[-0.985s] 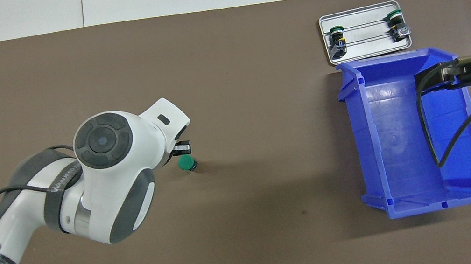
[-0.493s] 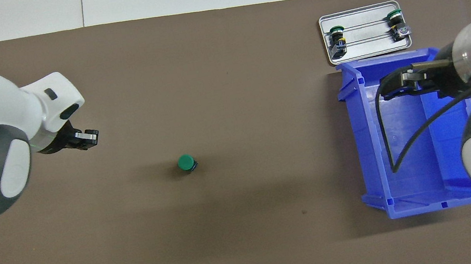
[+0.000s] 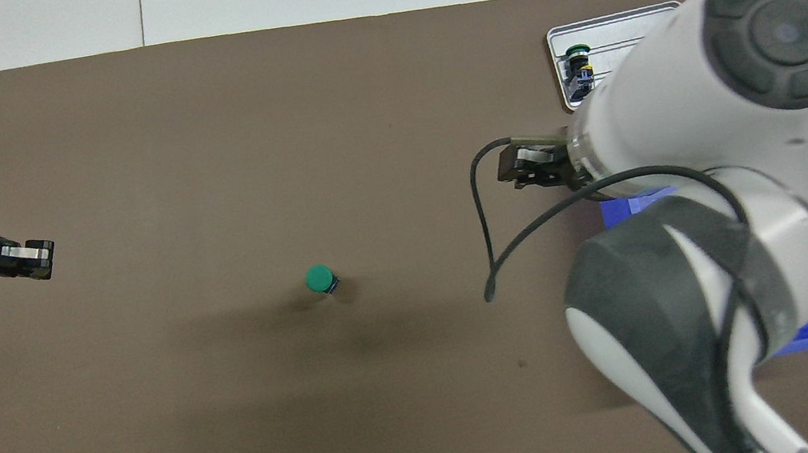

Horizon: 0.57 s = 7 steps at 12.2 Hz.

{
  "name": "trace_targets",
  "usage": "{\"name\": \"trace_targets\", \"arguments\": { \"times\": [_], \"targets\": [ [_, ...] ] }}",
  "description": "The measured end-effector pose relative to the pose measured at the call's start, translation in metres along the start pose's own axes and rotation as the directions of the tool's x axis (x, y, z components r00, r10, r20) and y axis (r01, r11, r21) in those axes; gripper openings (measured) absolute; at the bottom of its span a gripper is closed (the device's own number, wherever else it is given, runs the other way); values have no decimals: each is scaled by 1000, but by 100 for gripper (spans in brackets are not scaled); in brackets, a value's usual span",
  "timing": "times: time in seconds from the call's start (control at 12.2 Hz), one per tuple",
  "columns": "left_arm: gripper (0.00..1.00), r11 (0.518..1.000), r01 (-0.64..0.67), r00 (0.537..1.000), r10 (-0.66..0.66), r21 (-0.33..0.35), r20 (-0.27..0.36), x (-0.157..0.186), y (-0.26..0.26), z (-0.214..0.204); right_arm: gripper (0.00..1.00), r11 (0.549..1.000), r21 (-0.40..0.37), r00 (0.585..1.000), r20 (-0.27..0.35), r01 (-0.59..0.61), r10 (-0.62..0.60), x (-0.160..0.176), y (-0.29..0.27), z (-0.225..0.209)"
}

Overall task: Place and press button with both arms
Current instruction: 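Raise the left gripper back while the right gripper reaches the block, then grasp the green block with the right gripper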

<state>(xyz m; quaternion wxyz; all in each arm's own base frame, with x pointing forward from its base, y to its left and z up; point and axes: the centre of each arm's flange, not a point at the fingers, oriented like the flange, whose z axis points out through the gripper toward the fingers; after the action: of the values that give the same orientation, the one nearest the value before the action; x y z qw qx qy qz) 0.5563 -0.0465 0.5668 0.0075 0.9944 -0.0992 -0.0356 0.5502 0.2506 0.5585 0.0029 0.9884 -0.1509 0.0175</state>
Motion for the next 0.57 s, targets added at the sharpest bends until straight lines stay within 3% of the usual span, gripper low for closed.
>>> {"name": "trace_targets", "arguments": {
  "times": [0.16, 0.25, 0.57],
  "targets": [
    [1, 1000, 8, 1000, -8, -2, -4, -9, -4, -16, 96, 998, -26, 998, -4, -60, 60, -18, -55, 30],
    [9, 1000, 10, 1000, -10, -2, -6, -12, -5, -19, 96, 996, -26, 996, -10, -89, 89, -27, -81, 42],
    [58, 1000, 18, 1000, -18, -4, -6, -14, -14, -20, 95, 982, -6, 982, -13, -189, 189, -49, -153, 80]
  ]
}}
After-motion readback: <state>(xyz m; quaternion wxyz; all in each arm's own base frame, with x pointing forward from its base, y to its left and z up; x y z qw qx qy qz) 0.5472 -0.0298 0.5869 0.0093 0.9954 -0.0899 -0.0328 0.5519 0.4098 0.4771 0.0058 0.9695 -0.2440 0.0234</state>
